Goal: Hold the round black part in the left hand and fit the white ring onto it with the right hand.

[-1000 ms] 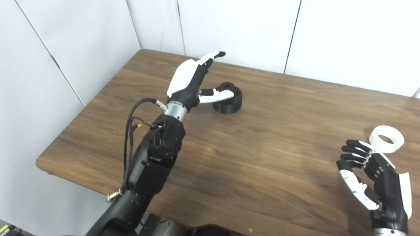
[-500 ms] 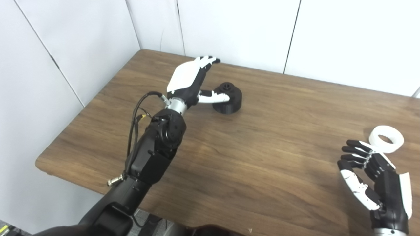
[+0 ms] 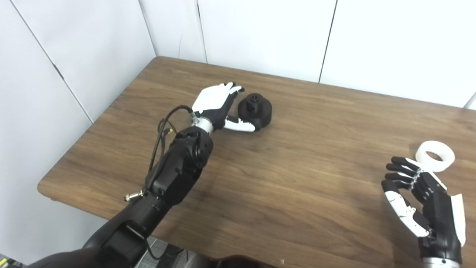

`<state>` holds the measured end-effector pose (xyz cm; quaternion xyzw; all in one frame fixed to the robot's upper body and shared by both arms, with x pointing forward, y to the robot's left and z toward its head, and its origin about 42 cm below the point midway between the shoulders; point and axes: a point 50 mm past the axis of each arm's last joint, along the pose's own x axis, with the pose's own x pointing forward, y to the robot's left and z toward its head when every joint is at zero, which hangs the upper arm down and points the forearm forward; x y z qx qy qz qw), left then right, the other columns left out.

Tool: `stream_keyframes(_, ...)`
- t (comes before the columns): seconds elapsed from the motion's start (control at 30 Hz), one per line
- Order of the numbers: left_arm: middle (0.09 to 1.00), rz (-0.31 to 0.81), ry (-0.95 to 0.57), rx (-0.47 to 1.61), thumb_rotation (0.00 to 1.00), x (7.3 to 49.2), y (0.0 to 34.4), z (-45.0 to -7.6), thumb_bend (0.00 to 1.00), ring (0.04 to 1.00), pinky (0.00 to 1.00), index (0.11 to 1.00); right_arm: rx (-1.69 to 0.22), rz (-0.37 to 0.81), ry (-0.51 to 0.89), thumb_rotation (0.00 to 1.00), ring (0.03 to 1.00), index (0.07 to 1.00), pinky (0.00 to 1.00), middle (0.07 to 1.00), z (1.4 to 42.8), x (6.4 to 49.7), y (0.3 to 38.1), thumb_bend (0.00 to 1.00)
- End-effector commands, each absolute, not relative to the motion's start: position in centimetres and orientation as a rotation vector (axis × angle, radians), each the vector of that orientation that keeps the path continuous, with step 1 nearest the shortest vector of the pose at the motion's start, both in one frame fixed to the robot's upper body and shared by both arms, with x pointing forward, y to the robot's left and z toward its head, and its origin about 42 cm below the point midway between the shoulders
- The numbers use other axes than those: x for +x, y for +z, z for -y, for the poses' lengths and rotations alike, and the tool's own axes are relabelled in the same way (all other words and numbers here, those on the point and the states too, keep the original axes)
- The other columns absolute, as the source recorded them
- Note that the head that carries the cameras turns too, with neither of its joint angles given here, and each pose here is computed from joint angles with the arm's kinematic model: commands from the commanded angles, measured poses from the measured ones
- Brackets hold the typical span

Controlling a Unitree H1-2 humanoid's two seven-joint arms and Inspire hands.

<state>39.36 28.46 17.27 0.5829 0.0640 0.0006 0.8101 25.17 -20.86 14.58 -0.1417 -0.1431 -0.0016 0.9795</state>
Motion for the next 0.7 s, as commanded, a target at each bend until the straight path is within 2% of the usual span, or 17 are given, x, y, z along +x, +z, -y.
stream_keyframes(0.0,1.000,-0.069,0.061,1.281,0.62,40.9,20.0,-29.1,1.00,1.000,1.00,0.903,-0.241,0.337,-0.024,0.46,0.614,0.695,0.55,0.668,20.0,24.6,15.3,0.56)
stream_keyframes(0.2,1.000,-0.115,0.041,1.279,0.62,40.9,19.3,-29.1,1.00,1.000,1.00,0.903,-0.235,0.338,-0.021,0.46,0.616,0.695,0.55,0.668,20.0,24.5,15.3,0.55)
stream_keyframes(0.67,1.000,-0.138,0.042,1.189,0.59,41.6,17.0,-28.9,1.00,1.000,1.00,0.890,-0.241,0.334,-0.021,0.48,0.607,0.696,0.53,0.672,19.9,24.5,15.4,0.56)
